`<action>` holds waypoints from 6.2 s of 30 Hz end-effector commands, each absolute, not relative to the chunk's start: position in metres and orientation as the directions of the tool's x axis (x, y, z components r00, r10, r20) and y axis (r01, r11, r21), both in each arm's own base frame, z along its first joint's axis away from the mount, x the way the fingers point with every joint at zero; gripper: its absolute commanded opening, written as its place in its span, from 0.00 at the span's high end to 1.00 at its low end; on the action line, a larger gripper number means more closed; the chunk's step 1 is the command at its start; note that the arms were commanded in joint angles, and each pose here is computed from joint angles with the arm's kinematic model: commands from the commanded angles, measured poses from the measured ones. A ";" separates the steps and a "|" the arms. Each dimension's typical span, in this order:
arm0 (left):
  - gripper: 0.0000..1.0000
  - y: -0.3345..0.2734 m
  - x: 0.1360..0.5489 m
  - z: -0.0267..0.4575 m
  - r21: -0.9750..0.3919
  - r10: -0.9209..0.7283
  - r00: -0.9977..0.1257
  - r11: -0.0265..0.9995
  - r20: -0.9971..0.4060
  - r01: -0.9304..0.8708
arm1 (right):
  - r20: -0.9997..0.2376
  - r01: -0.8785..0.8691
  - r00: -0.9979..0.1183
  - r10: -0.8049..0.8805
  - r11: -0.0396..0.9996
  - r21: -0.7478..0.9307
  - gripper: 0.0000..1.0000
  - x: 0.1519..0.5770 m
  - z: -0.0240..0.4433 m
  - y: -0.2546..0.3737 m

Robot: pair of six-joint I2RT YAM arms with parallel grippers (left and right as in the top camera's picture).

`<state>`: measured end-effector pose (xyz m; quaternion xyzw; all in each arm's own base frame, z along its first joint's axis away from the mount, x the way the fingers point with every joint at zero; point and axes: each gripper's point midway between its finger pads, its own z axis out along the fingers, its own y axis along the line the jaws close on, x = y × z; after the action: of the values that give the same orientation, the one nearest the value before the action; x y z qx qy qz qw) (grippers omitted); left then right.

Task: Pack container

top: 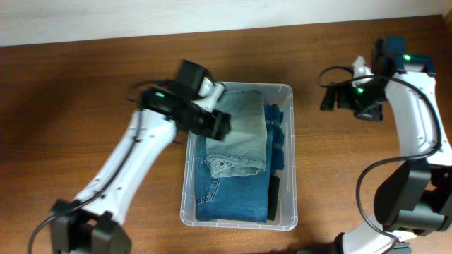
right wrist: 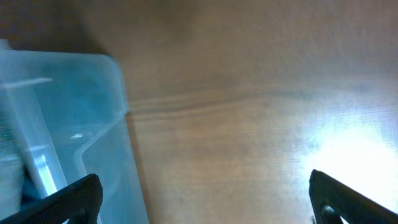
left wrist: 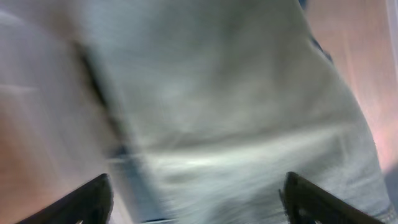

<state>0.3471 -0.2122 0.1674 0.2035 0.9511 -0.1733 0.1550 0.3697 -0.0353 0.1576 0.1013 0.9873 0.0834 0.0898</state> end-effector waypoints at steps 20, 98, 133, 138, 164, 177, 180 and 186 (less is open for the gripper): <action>0.01 0.019 0.341 0.288 -0.082 -0.062 -0.732 0.997 -0.679 -0.008 | -0.590 0.105 -0.797 0.129 0.992 0.076 0.01 0.359 0.290 0.005; 0.01 0.001 0.211 0.228 -0.090 -0.066 -0.696 0.996 -0.715 -0.002 | -0.995 -0.007 -0.079 -0.063 0.998 -0.062 0.02 0.246 0.155 -0.001; 0.01 0.031 0.245 0.184 0.056 0.059 0.027 0.990 -0.998 -0.127 | -0.995 -0.007 -0.080 -0.062 0.998 -0.062 0.02 0.246 0.155 -0.001; 0.01 0.032 0.245 0.170 -0.155 -0.156 -0.001 0.978 -0.988 -0.137 | -0.995 -0.007 -0.079 -0.062 0.998 -0.062 0.02 0.246 0.155 -0.001; 0.01 0.010 0.246 0.156 -0.151 -0.154 -0.072 0.987 -0.985 -0.054 | -0.995 -0.007 -0.079 -0.063 0.998 -0.062 0.02 0.246 0.155 -0.001; 0.01 0.009 0.246 0.156 -0.151 -0.154 -0.072 0.987 -0.985 -0.054 | -0.995 -0.007 -0.080 -0.063 0.998 -0.062 0.02 0.246 0.155 -0.001; 0.01 0.010 0.246 0.156 -0.151 -0.154 -0.072 0.987 -0.985 -0.054 | -0.995 -0.007 -0.079 -0.063 0.998 -0.062 0.02 0.246 0.155 -0.001; 0.01 0.010 0.246 0.156 -0.151 -0.154 -0.072 0.987 -0.985 -0.054 | -0.995 -0.007 -0.080 -0.062 0.998 -0.062 0.02 0.246 0.155 -0.001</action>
<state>0.2460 0.0105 0.1567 -0.0681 0.7320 -0.0315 0.6771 0.2464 -0.0016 0.1574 -0.0202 0.7339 -0.0221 0.6786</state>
